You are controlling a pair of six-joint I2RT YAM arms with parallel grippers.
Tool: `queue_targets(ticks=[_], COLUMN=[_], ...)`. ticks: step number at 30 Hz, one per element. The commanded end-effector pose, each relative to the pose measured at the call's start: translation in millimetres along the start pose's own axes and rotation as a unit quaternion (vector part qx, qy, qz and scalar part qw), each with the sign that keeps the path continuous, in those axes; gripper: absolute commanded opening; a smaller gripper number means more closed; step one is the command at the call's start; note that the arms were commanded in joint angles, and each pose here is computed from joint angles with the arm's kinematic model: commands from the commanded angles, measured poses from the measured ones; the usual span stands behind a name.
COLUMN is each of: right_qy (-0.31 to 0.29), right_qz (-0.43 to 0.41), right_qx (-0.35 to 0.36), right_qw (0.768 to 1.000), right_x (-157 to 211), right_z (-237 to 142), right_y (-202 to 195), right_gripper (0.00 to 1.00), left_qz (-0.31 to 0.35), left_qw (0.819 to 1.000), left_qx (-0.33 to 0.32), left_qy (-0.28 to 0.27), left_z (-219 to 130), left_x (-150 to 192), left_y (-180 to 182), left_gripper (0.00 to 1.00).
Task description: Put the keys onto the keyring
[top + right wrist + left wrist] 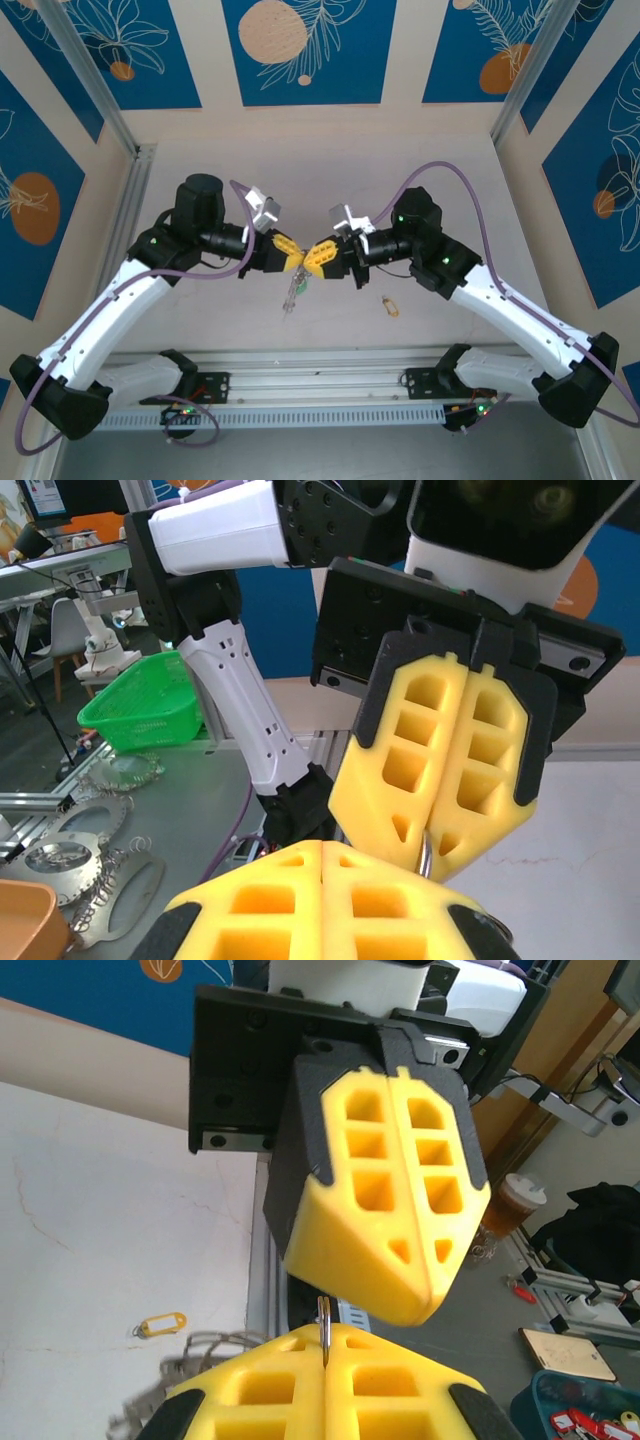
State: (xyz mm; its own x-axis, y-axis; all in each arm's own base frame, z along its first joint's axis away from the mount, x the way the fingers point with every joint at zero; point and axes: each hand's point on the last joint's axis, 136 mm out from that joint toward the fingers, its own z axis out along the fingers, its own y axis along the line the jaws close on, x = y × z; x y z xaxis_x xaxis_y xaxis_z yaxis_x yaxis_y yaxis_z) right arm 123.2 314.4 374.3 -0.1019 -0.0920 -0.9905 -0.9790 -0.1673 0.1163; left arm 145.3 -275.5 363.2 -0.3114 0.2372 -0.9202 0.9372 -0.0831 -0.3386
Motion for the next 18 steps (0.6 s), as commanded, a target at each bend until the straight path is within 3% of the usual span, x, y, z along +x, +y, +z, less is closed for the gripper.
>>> queue_targets(ticks=[1,6,8,9,12,17,18], right_qy=[-0.001,0.012,0.018,0.019,0.017,0.006,0.006], right_qz=[-0.015,0.009,0.013,0.012,0.005,-0.039,-0.041], right_qx=[-0.002,0.007,0.008,0.013,0.025,0.050,0.054], right_qw=[1.000,1.000,1.000,1.000,1.000,0.998,0.998], right_x=[-1,-1,0,1,3,8,9], right_z=[-4,-3,-4,-4,-7,-16,-17], right_y=[6,-4,-5,-6,-6,-2,-3], right_gripper=[0.00,0.00,0.21,0.27,0.32,0.58,0.60], left_qz=[0.034,0.036,0.038,0.038,0.039,0.037,0.038], left_qw=[0.999,0.999,0.999,0.999,0.999,0.999,0.999], left_qx=[0.005,0.007,0.008,0.008,0.007,0.006,0.007], left_qy=[-0.009,-0.010,-0.009,-0.009,-0.008,-0.006,-0.006], left_z=[-6,-6,-7,-7,-6,-6,-6], left_x=[-13,-14,-15,-15,-13,-12,-13], left_y=[-12,-14,-15,-15,-14,-13,-13], left_gripper=[0.00,0.00,0.00,0.00,0.00,0.00,0.00])
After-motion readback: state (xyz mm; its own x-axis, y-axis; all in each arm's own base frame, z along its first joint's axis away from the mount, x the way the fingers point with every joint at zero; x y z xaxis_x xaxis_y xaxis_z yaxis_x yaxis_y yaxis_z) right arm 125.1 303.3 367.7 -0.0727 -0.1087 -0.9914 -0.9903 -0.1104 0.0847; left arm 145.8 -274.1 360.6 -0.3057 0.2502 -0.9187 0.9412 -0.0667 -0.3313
